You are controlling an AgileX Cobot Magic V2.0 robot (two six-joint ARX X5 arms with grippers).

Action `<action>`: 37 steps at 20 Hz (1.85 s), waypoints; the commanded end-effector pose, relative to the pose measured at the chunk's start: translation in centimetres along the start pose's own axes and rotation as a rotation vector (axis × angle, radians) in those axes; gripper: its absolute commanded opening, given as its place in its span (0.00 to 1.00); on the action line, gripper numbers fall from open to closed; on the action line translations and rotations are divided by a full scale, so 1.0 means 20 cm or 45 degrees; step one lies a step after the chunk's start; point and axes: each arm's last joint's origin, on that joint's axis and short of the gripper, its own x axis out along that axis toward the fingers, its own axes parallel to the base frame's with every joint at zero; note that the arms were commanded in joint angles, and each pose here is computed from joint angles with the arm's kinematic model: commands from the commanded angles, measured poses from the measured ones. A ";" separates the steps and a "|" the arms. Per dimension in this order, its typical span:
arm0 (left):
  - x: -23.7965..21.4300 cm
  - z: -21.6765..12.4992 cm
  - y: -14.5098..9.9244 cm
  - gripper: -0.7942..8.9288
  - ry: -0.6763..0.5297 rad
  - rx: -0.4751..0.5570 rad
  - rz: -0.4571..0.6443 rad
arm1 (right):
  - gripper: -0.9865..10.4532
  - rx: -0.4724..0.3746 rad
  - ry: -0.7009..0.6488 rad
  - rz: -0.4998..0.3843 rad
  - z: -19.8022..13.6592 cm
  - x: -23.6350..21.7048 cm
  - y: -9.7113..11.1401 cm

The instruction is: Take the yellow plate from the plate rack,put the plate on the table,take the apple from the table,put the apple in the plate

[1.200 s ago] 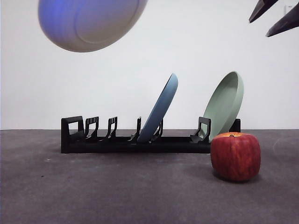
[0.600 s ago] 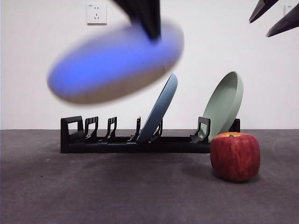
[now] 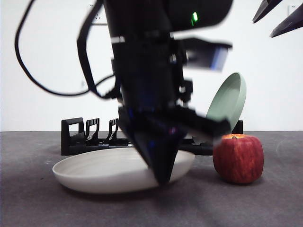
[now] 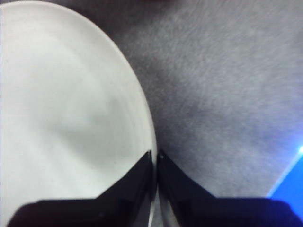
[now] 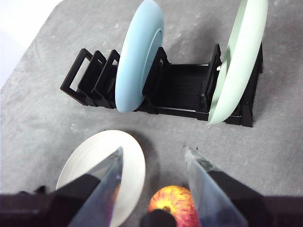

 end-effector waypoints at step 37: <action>-1.48 -0.77 0.56 0.47 -1.138 -0.732 0.575 | 0.18 -0.377 0.916 -0.371 -0.48 0.89 0.16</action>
